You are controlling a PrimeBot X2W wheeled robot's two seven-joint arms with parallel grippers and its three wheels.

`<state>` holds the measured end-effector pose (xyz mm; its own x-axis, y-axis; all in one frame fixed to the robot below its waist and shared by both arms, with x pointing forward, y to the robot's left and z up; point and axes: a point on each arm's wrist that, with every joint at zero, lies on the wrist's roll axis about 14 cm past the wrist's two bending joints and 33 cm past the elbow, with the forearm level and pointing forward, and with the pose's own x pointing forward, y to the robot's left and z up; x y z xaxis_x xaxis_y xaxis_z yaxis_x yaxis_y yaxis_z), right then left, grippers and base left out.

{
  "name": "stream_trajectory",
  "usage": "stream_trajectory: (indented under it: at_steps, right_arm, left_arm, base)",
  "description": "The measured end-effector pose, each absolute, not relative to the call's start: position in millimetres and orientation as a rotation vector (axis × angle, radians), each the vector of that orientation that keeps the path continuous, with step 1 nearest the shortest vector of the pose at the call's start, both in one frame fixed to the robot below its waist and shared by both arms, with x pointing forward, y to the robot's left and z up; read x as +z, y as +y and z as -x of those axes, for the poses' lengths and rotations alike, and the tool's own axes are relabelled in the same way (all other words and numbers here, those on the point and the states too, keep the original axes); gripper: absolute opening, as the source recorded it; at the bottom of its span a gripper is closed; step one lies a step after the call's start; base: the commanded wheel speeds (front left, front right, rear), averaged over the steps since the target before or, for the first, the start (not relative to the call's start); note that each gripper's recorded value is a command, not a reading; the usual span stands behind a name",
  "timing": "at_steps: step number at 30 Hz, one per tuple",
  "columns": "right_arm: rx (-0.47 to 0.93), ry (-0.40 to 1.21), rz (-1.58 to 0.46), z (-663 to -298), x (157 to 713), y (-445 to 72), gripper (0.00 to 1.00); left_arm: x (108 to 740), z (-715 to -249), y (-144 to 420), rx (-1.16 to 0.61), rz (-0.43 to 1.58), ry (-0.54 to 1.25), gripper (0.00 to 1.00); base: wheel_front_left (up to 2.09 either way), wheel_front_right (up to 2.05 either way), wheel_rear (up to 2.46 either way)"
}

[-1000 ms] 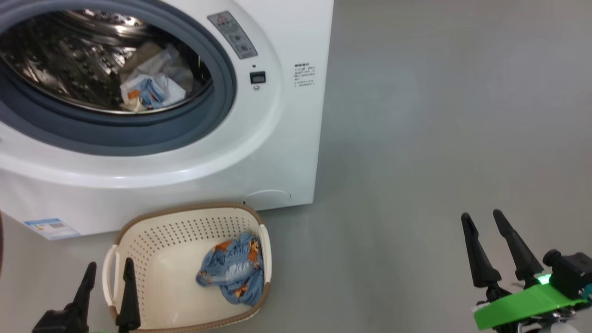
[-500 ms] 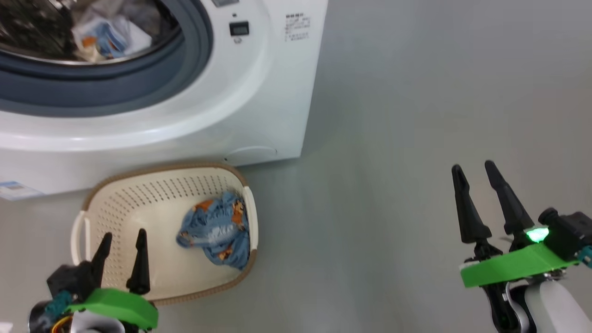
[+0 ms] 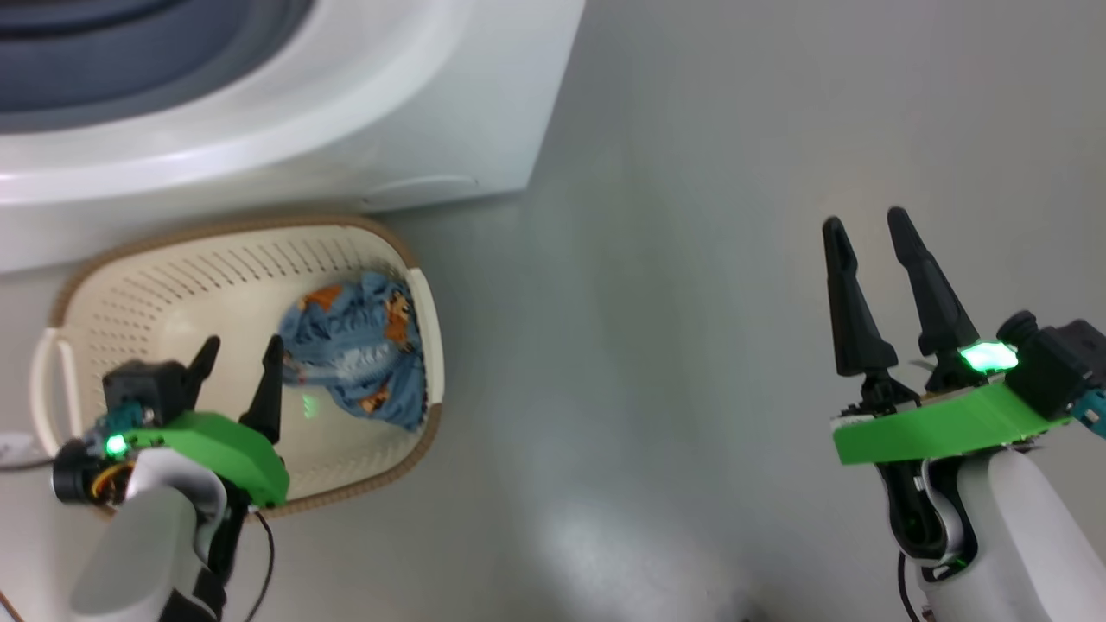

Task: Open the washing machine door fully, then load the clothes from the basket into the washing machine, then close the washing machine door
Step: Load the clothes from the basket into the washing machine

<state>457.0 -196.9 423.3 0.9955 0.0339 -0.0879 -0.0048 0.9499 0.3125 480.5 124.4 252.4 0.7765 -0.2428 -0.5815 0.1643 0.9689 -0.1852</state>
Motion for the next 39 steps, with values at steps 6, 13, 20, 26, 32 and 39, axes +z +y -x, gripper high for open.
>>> stream_trajectory:
  at_steps: [6, 13, 20, 26, 32, 39]
  right_arm:
    - [0.009, 0.135, -0.325, -464.0, 402.0, -194.5, 1.0]
    - [-0.032, 0.185, -0.314, -460.9, 380.2, -204.5, 1.0]
    - [-0.046, 0.221, -0.305, -460.8, 364.8, -207.0, 1.0]
    - [-0.046, 0.241, -0.3, -462.3, 355.4, -206.3, 1.0]
    - [-0.054, 0.263, -0.293, -461.6, 345.3, -208.2, 1.0]
    - [-0.062, 0.271, -0.281, -463.6, 339.8, -211.7, 1.0]
  left_arm:
    - [213.4, -481.2, 110.1, -0.293, 0.097, 0.759, 1.0]
    - [179.3, -483.3, 96.4, -0.37, 0.082, 0.87, 1.0]
    - [150.9, -476.8, 79.0, -0.442, 0.1, 0.971, 1.0]
    - [134.3, -482.1, 76.2, -0.481, 0.086, 1.005, 1.0]
    - [119.6, -483.4, 66.8, -0.518, 0.096, 1.033, 1.0]
    - [104.8, -489.3, 64.7, -0.551, 0.076, 1.055, 1.0]
  base:
    - [0.0, 0.0, 0.0]
    - [0.0, 0.0, 0.0]
    - [0.0, 0.0, 0.0]
    - [0.0, 0.0, 0.0]
    - [0.0, 0.0, 0.0]
    - [0.0, 0.0, 0.0]
